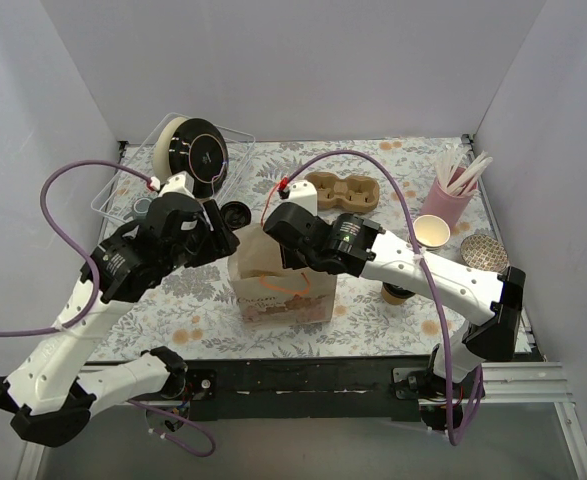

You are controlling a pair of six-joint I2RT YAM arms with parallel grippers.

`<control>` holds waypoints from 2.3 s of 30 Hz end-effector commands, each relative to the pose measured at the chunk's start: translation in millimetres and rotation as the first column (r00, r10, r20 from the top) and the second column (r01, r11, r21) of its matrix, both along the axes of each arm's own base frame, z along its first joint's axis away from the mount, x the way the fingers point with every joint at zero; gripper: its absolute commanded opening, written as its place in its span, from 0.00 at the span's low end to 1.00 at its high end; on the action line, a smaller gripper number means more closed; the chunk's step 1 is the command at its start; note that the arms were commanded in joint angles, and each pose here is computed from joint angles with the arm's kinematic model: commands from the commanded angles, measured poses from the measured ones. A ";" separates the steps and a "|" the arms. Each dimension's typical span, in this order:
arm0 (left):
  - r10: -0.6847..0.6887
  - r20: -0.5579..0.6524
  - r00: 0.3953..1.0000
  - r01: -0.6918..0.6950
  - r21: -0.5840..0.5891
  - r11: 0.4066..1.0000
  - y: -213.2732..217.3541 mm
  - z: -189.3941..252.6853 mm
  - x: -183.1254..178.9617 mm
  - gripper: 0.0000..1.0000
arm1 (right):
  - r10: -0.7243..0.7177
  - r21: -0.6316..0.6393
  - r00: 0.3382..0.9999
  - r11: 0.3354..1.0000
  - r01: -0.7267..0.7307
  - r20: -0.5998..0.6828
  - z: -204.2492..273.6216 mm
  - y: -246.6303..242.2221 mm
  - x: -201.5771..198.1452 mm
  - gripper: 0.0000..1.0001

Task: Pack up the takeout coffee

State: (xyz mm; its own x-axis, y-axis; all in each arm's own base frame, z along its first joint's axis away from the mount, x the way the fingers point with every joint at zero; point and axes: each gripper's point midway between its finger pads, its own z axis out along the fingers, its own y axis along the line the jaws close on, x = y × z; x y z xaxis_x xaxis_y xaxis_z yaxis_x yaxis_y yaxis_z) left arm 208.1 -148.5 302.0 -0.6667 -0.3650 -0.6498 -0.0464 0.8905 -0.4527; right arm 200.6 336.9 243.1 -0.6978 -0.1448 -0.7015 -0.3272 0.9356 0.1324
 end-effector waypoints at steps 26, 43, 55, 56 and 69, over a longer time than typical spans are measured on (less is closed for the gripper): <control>-0.353 0.536 0.767 0.459 -0.073 0.886 -50.1 64.1 -15.9 0.00 | 0.430 0.060 0.797 0.865 -0.498 0.424 74.1 15.6 -14.4 0.57; -0.442 0.446 0.778 0.515 -0.052 0.855 -46.6 -11.5 -38.5 0.00 | 0.602 0.015 0.661 0.734 -0.679 0.448 35.4 4.1 -49.1 0.49; -0.434 0.417 0.799 0.482 -0.010 0.876 -37.2 -32.7 -35.9 0.00 | 0.621 -0.036 0.678 0.747 -0.664 0.394 8.0 31.7 -48.3 0.43; -0.437 0.416 0.798 0.484 -0.009 0.875 -37.9 -32.4 -35.7 0.00 | 0.629 -0.047 0.669 0.741 -0.669 0.396 5.5 33.7 -49.2 0.42; -0.345 0.470 0.812 0.360 0.062 0.931 -17.1 -17.2 -16.7 0.00 | 0.522 0.093 0.661 0.743 -0.663 0.539 113.9 37.0 -56.2 0.58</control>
